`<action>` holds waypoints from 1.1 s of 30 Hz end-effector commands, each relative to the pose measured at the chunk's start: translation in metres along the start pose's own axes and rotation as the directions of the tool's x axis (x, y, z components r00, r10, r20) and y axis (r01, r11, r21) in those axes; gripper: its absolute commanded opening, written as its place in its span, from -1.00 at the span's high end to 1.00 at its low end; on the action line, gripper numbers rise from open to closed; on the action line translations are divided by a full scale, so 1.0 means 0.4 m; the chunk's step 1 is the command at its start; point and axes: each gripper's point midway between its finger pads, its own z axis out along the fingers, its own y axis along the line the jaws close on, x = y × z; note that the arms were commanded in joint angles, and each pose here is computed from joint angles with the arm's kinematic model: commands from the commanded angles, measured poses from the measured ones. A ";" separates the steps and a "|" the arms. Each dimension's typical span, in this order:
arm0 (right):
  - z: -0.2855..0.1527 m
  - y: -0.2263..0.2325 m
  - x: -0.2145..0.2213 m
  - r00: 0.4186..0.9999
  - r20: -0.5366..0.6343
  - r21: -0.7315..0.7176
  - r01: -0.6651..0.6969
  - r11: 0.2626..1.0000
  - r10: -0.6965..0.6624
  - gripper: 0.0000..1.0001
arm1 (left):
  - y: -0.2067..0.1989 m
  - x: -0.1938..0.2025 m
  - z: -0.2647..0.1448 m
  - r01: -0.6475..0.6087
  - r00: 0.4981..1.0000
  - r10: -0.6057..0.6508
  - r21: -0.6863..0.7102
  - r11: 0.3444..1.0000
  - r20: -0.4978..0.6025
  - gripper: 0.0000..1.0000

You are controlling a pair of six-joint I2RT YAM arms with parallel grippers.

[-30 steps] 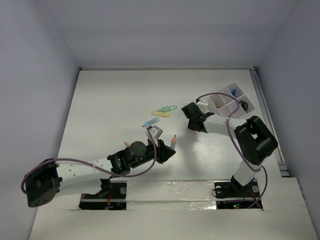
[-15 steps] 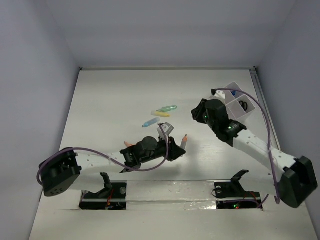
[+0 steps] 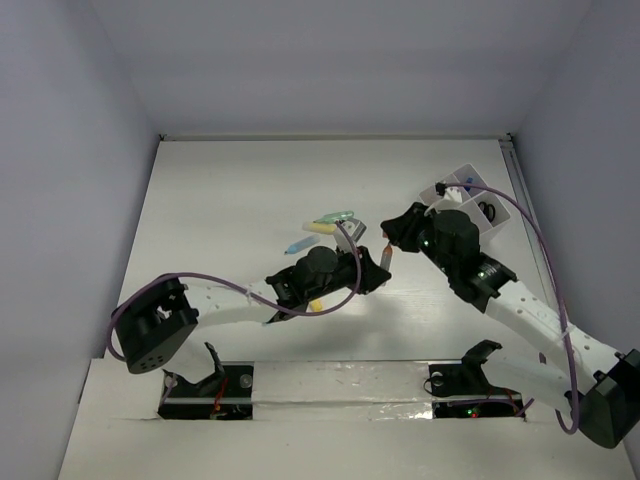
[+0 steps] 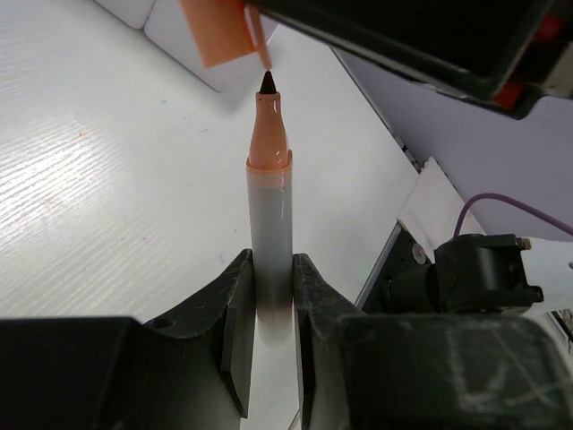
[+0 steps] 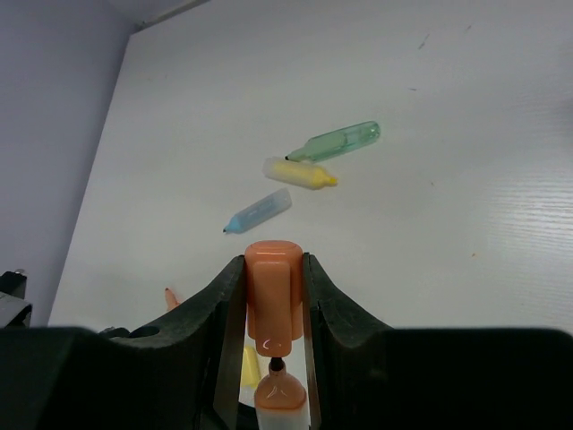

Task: Sort the stationery into containers
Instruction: Close the pen cap on the pen.

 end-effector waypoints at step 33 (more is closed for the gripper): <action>-0.026 0.034 0.014 1.000 0.014 -0.083 -0.012 0.996 0.013 0.92 | -0.028 -0.116 0.010 0.012 0.991 -0.014 0.019 1.000 0.130 1.00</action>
